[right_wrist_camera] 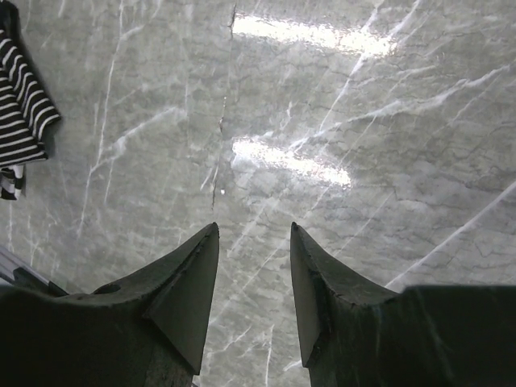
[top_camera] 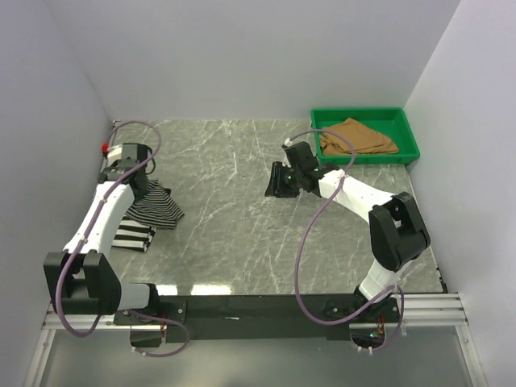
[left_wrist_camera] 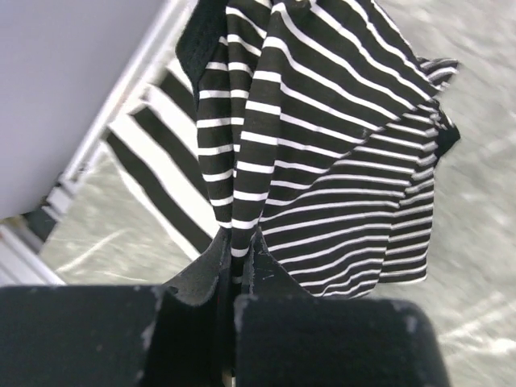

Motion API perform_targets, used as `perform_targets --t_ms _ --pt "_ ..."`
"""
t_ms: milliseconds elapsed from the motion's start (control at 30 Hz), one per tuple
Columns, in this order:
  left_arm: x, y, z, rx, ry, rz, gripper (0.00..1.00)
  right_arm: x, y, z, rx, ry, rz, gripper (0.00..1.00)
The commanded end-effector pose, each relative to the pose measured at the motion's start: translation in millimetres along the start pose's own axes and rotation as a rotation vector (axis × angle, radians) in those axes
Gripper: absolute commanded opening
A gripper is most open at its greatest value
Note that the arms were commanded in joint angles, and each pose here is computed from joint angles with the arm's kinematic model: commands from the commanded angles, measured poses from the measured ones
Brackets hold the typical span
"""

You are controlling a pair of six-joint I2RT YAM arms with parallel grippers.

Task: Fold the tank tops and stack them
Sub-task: Neatly place the folded tank top to the corner

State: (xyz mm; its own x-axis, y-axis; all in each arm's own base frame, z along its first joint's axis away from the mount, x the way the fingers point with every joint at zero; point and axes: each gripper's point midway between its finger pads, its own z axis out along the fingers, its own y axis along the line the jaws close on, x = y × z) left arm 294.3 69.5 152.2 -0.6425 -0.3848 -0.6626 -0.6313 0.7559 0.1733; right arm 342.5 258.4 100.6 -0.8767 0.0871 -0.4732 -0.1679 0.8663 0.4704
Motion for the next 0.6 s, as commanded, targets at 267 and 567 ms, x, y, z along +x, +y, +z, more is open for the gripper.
perform_targets --t_ms 267,567 --pt "-20 64 30 -0.069 -0.016 -0.199 0.0 -6 12 -6 -0.063 -0.027 -0.022 0.47" --pt "-26 73 35 -0.092 -0.006 -0.392 0.99 -11 6 -9 -0.026 -0.055 -0.037 0.47"
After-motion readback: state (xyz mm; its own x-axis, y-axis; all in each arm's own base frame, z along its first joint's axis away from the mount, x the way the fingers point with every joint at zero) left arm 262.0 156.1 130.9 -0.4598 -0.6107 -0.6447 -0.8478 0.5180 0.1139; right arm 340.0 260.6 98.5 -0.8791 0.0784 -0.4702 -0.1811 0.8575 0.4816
